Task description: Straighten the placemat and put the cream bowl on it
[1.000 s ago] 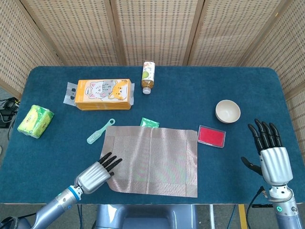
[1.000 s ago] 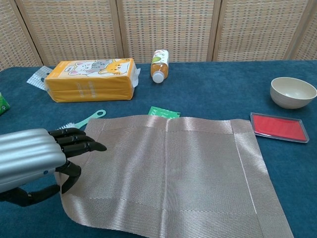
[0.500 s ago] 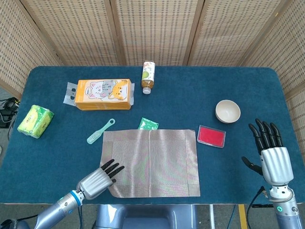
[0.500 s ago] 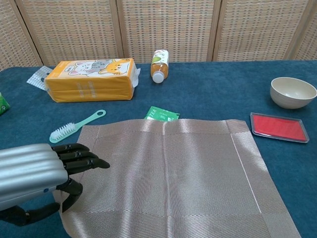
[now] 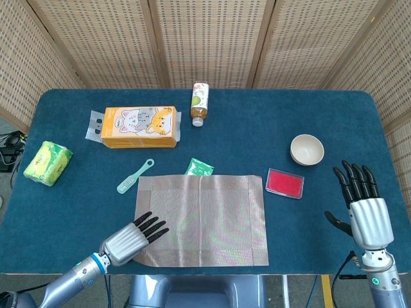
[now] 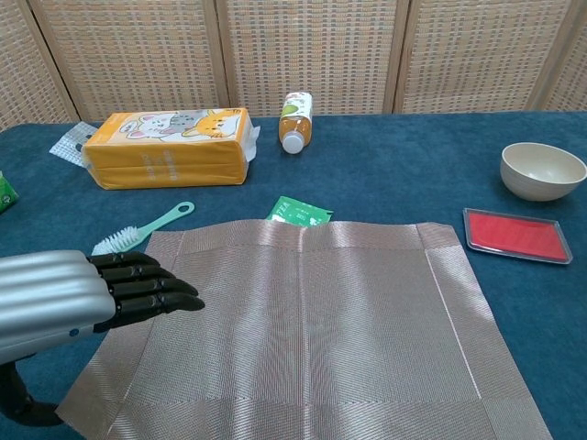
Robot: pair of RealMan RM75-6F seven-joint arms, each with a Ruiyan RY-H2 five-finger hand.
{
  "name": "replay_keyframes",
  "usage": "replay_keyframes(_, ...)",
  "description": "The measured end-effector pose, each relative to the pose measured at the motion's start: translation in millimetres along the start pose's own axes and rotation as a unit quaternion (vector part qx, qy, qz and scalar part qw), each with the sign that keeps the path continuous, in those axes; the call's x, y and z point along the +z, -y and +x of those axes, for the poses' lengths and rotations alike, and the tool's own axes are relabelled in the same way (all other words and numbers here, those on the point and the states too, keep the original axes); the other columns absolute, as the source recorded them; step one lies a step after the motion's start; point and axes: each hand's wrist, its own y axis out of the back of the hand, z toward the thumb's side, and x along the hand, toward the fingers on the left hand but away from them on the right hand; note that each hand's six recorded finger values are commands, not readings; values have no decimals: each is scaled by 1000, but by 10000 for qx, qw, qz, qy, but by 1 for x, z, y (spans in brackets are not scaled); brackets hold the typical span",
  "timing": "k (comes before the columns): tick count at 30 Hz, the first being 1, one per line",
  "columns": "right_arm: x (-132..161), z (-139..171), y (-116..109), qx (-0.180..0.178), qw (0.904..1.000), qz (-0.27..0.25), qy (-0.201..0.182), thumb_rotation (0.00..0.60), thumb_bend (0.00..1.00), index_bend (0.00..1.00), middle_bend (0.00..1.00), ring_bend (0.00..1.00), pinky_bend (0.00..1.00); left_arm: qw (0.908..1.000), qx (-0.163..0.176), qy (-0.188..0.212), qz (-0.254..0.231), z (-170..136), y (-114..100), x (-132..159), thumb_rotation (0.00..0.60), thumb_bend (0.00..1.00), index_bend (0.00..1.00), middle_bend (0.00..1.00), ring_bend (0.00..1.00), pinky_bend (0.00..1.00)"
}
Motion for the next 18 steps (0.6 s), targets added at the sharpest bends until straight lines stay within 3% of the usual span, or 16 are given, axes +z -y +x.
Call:
replay_keyframes(5, -2, -1, 2, 40, 10000, 17, 55, 600, 0, 37, 0, 0, 0, 9983, 362, -26, -456, -4, -16, -11, 600, 0, 0, 0, 0, 0)
replay_keyframes(11, -9, -5, 11, 235, 9995, 47, 189, 600, 0, 37, 0, 0, 0, 9883, 1145, -602, -812, -22, -50, -50, 600, 0, 0, 0, 0, 0)
replay_keyframes(14, -17, -11, 22, 490, 9983, 89, 302, 600, 0, 39, 0, 0, 0, 9766, 1475, -1127, -1083, -41, -63, -78, 600, 0, 0, 0, 0, 0)
replay_keyframes(18, -27, -22, 39, 898, 9950, 151, 419, 600, 0, 48, 0, 0, 0, 9540, 1894, -1964, -1239, -69, -74, -114, 600, 0, 0, 0, 0, 0)
